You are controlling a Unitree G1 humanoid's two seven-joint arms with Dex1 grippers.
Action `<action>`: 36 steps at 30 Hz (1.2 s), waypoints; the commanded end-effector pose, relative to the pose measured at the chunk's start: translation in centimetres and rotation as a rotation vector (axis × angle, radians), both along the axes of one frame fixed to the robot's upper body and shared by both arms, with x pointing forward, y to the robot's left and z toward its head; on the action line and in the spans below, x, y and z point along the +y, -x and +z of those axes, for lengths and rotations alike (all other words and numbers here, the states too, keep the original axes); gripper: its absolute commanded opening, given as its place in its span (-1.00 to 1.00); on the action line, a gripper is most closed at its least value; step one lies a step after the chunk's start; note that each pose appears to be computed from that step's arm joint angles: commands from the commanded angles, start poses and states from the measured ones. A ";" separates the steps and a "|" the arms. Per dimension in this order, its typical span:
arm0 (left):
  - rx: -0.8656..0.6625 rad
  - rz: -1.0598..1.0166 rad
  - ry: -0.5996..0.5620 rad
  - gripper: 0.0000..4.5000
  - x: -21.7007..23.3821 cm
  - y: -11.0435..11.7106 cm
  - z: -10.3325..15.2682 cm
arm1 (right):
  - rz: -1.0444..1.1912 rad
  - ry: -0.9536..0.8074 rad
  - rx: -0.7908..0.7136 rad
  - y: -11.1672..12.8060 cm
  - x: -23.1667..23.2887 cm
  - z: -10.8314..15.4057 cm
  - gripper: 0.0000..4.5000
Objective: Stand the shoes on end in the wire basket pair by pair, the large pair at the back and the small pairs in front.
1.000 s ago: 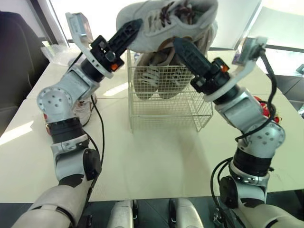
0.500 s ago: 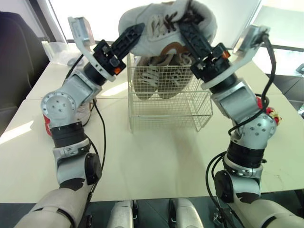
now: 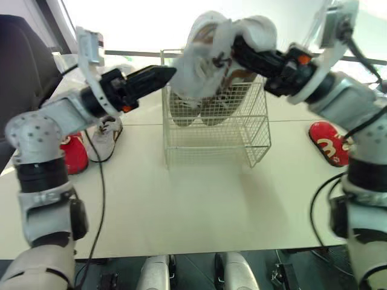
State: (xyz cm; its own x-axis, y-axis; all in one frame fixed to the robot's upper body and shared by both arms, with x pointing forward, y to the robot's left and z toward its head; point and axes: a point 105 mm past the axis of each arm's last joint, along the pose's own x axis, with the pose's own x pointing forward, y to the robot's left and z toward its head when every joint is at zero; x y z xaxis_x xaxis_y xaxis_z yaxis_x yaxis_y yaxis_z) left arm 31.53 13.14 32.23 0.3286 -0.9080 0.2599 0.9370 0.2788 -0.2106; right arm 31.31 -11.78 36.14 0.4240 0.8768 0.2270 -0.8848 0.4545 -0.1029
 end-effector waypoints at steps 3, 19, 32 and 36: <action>-0.050 0.014 -0.122 0.97 1.2 0.3 -0.9 | -0.044 0.344 -0.197 -2.1 -4.0 2.3 -0.69; -0.082 0.043 -0.141 0.97 0.6 0.8 -2.1 | 0.018 0.702 -0.219 -6.7 -4.9 -2.6 -0.69; -0.079 0.093 -0.189 1.00 0.6 0.2 -3.1 | 0.023 0.756 -0.210 -6.7 -5.2 -5.2 0.98; -0.079 0.167 -0.213 1.00 1.9 -0.1 -3.3 | -0.013 0.791 -0.291 -4.7 -6.2 -3.7 0.98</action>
